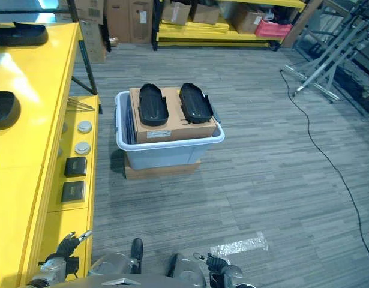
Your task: Move parts from the plastic box to the shelf.
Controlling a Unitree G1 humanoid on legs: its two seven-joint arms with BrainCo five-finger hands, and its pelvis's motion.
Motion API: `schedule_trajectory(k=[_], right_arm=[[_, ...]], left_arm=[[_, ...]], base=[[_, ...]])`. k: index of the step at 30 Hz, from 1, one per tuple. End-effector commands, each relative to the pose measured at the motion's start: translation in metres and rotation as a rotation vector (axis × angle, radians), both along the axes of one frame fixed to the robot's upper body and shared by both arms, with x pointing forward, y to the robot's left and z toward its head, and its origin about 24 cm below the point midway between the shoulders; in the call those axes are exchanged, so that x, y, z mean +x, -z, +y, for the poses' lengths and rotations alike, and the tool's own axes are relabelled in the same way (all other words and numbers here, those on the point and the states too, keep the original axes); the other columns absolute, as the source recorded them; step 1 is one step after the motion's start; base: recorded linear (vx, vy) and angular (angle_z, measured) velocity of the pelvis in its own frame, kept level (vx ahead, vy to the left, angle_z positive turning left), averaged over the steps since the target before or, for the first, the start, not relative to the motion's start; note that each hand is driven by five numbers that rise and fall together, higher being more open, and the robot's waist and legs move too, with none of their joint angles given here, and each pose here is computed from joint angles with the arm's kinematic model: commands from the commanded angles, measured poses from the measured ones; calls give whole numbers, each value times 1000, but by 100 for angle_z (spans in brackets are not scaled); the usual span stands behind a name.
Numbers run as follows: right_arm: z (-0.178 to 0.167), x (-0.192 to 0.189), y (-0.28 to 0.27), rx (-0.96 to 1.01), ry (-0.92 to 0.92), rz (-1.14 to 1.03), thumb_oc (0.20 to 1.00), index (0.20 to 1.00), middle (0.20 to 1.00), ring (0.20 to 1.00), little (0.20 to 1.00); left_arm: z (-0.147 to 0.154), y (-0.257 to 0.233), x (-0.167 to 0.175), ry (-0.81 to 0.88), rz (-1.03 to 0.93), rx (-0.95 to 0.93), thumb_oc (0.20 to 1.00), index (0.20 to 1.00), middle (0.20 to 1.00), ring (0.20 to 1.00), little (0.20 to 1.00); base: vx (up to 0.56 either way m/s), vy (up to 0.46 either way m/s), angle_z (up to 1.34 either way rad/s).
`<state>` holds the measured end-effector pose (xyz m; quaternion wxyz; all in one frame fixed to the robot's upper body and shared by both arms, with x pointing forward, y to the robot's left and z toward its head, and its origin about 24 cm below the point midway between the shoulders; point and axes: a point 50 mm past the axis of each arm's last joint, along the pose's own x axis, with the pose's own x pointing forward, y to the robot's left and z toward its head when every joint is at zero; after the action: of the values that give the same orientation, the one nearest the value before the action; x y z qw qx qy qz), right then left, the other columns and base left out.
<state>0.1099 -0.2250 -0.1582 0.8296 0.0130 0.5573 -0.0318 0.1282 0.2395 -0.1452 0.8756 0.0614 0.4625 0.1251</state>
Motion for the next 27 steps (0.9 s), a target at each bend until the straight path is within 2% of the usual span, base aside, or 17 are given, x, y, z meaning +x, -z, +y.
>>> schedule_trajectory(k=[1,7,14,17,23,27], right_arm=[[-25,-1,-4,-94,-10,44,1000,1000,1000,1000,1000],[-27,-16,-1,-99,-46,95,1000,1000,1000,1000,1000],[-34,9,-10,-138,-53,3,1000,1000,1000,1000,1000],[-44,17,-16,-167,42,-46,1000,1000,1000,1000,1000],[-50,32,-24,-200,33,-109,1000,1000,1000,1000,1000],[-49,38,-26,-143,120,-152,1000,1000,1000,1000,1000]], left_arm=[[10,-6,8,-48,-60,-7,1000,1000,1000,1000,1000],[0,-9,20,-82,-112,-39,1000,1000,1000,1000,1000],[-20,-6,26,-71,-91,-106,1000,1000,1000,1000,1000],[-29,0,17,28,-24,-101,1000,1000,1000,1000,1000],[-20,9,-18,78,50,-46,1000,1000,1000,1000,1000],[-7,5,-17,150,53,13,1000,1000,1000,1000,1000]], base=[[263,-255,-16],[244,-338,3],[169,-325,45],[239,-86,64],[252,5,6],[186,40,-25]])
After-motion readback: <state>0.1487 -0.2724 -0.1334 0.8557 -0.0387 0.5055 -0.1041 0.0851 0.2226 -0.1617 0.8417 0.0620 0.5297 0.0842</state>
